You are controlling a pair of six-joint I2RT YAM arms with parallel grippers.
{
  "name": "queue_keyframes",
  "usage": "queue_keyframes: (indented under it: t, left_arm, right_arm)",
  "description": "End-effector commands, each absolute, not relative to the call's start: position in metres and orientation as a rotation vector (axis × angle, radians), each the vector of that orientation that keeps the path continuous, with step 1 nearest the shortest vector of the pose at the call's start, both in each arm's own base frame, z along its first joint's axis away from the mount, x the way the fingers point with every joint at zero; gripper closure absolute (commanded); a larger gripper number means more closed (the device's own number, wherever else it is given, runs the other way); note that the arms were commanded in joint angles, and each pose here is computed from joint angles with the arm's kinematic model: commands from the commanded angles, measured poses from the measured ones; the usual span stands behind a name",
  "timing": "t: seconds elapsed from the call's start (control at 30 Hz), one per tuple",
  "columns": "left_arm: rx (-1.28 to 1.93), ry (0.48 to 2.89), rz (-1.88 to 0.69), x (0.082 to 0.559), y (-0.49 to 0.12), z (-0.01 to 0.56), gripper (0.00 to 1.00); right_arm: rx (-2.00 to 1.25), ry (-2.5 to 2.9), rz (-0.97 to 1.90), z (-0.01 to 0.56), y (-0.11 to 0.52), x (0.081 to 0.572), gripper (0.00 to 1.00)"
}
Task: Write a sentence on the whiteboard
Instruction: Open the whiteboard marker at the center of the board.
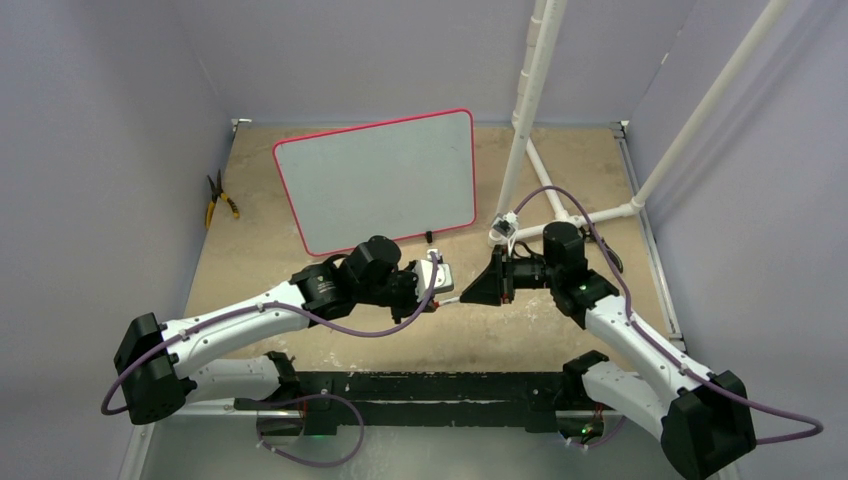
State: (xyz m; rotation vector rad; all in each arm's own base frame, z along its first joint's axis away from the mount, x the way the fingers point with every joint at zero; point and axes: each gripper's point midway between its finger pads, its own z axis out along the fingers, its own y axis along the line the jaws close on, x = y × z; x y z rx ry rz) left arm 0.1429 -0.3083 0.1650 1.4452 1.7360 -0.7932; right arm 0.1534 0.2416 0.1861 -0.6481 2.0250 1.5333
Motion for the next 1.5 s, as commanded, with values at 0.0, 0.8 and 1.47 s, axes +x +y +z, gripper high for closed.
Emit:
queue_keyframes:
  t: [0.0,0.8,1.47]
  left_arm:
    - [1.427,1.677,-0.820,0.142,-0.313,0.179,1.00]
    - [1.432,1.688,-0.868,0.138,-0.321,0.175,0.62]
    - [1.389,1.687,-0.608,0.162,-0.293,0.161,1.00]
  right_arm:
    - [-0.668,1.991,1.534,0.188,0.245,0.155,0.83]
    - [-0.806,1.848,1.636,0.227,0.244,0.131,1.00]
    - [-0.704,1.985,1.371,0.266,0.229,0.147,1.00]
